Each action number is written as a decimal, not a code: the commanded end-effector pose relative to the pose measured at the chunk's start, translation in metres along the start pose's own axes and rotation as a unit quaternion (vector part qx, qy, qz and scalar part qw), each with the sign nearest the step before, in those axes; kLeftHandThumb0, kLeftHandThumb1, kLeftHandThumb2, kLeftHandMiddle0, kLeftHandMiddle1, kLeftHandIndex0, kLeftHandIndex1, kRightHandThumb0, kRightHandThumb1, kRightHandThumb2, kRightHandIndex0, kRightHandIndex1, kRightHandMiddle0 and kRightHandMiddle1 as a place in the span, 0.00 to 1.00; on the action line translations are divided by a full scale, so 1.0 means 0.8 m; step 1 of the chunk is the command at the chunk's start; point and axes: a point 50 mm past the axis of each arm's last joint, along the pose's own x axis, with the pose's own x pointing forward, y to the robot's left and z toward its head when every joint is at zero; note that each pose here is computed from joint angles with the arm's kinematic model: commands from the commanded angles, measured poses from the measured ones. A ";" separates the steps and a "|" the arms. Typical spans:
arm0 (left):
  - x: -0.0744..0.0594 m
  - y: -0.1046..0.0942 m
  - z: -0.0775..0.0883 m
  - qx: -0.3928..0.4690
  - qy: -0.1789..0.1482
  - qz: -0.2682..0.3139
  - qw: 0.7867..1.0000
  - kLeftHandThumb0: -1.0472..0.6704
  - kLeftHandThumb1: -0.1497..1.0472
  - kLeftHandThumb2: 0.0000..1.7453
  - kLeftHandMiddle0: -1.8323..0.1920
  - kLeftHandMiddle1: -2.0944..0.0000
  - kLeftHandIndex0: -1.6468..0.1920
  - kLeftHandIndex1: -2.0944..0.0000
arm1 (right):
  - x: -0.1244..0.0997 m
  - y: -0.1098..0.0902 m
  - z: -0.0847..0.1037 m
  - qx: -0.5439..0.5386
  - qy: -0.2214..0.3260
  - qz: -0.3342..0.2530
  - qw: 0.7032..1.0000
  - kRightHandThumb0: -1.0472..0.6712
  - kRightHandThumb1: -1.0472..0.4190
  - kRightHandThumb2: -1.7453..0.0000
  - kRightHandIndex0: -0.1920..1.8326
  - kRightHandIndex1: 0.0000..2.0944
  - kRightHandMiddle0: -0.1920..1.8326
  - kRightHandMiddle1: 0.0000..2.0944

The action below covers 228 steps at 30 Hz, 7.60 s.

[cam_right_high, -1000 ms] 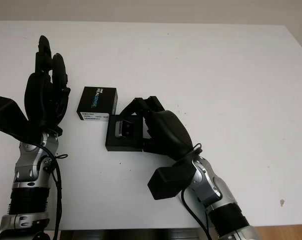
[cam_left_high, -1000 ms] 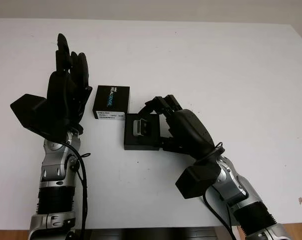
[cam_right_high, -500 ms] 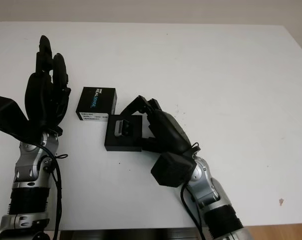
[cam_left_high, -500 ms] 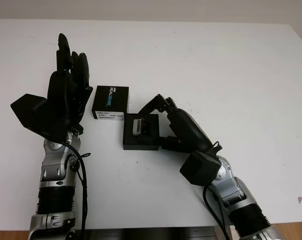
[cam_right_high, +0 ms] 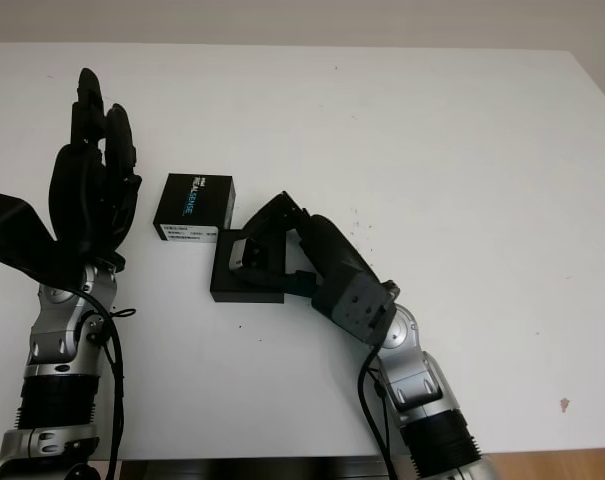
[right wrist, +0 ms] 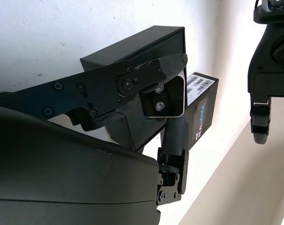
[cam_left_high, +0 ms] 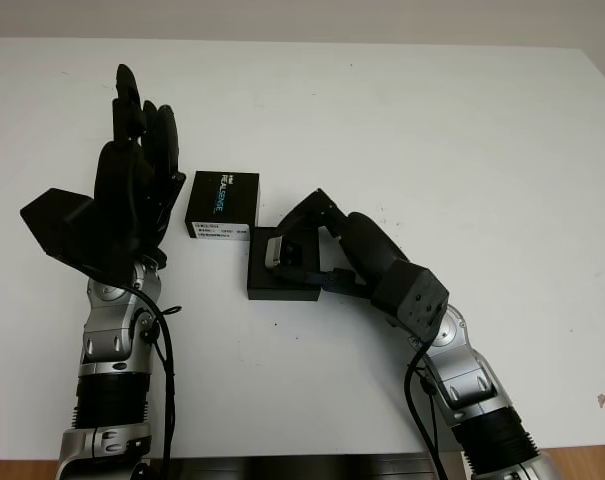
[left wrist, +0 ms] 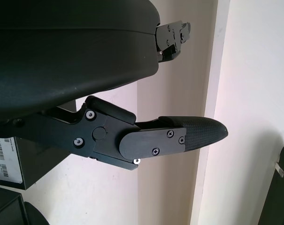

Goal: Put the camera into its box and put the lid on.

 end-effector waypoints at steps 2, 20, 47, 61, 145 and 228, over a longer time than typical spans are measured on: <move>-0.001 0.000 -0.001 0.005 0.000 -0.002 1.000 0.19 1.00 0.29 1.00 1.00 1.00 1.00 | 0.000 0.000 0.004 0.007 -0.011 -0.006 1.000 0.37 0.02 0.97 0.05 0.57 0.15 0.92; -0.004 -0.002 -0.006 -0.004 0.002 -0.007 1.000 0.20 1.00 0.29 1.00 1.00 1.00 1.00 | 0.017 -0.016 0.026 0.113 -0.096 -0.053 0.988 0.36 0.00 0.96 0.02 0.54 0.10 0.88; -0.004 -0.003 -0.005 -0.006 0.003 -0.007 1.000 0.20 1.00 0.29 1.00 1.00 1.00 1.00 | 0.030 -0.096 0.043 0.134 0.042 0.106 0.984 0.37 0.04 0.97 0.07 0.39 0.19 0.88; -0.004 -0.003 -0.006 -0.010 0.003 -0.005 1.000 0.21 1.00 0.28 1.00 1.00 1.00 1.00 | 0.038 -0.094 0.053 0.115 0.052 0.166 0.978 0.34 0.05 0.97 0.10 0.38 0.23 0.88; -0.006 -0.002 -0.006 -0.005 0.000 -0.009 1.000 0.19 1.00 0.30 1.00 1.00 1.00 1.00 | 0.044 -0.080 0.047 -0.025 0.077 0.198 0.977 0.39 0.09 0.97 0.13 0.40 0.25 0.87; -0.010 -0.010 -0.004 -0.011 -0.005 -0.001 1.000 0.19 1.00 0.29 1.00 1.00 1.00 1.00 | -0.004 -0.074 0.061 -0.331 -0.175 0.174 0.911 0.13 0.00 0.70 0.09 0.02 0.03 0.19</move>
